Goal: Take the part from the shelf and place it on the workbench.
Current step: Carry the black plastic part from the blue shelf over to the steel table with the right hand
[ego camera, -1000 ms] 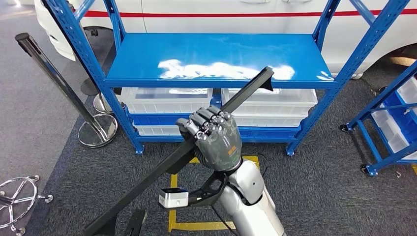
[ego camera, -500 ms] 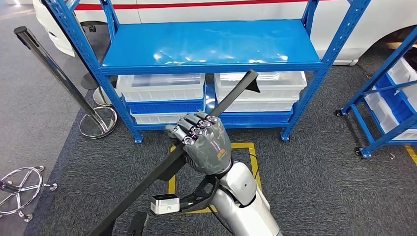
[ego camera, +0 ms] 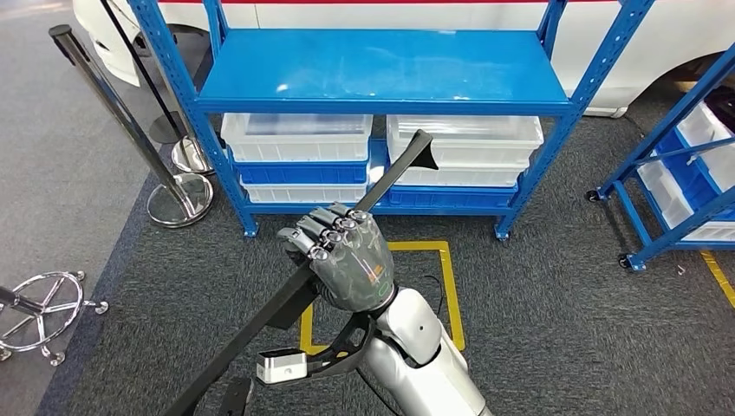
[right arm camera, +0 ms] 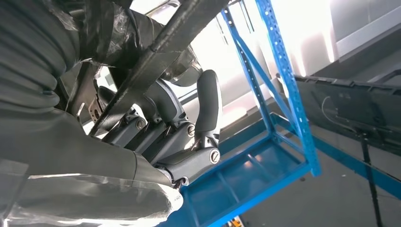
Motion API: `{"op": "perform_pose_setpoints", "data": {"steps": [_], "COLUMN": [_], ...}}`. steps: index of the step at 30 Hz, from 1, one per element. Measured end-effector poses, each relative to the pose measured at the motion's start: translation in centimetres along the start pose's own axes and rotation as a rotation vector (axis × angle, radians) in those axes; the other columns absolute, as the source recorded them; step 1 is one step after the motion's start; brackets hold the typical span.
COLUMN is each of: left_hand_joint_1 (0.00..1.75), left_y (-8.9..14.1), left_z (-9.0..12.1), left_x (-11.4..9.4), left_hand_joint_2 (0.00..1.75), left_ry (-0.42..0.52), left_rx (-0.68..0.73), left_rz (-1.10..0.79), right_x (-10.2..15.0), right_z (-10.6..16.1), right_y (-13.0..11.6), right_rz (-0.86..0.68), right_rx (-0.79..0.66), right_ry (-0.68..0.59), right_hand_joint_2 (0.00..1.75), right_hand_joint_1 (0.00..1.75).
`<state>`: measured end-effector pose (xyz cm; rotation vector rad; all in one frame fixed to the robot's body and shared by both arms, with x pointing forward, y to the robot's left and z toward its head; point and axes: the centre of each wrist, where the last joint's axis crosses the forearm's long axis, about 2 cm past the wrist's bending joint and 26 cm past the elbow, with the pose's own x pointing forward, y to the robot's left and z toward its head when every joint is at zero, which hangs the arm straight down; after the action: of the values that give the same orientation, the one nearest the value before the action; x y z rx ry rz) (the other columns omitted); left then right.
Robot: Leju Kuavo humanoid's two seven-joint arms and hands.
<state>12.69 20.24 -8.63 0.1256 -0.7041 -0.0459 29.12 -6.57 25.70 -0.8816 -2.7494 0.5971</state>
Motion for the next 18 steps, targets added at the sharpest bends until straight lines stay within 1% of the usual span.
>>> {"op": "perform_pose_setpoints", "data": {"steps": [18], "left_hand_joint_1": [0.0], "left_y": [-0.13], "left_z": [0.12], "left_x": [-0.19], "left_hand_joint_2": [1.75], "left_ry": [0.009], "left_rx": [-0.014], "left_rz": [0.002], "right_x": [0.08], "right_z": [-0.15], "right_y": [0.34], "right_rz": [-0.005], "right_rx": [0.012], "right_ry": [0.007], "right_hand_joint_2": [1.75], "right_hand_joint_1": [1.75]}}
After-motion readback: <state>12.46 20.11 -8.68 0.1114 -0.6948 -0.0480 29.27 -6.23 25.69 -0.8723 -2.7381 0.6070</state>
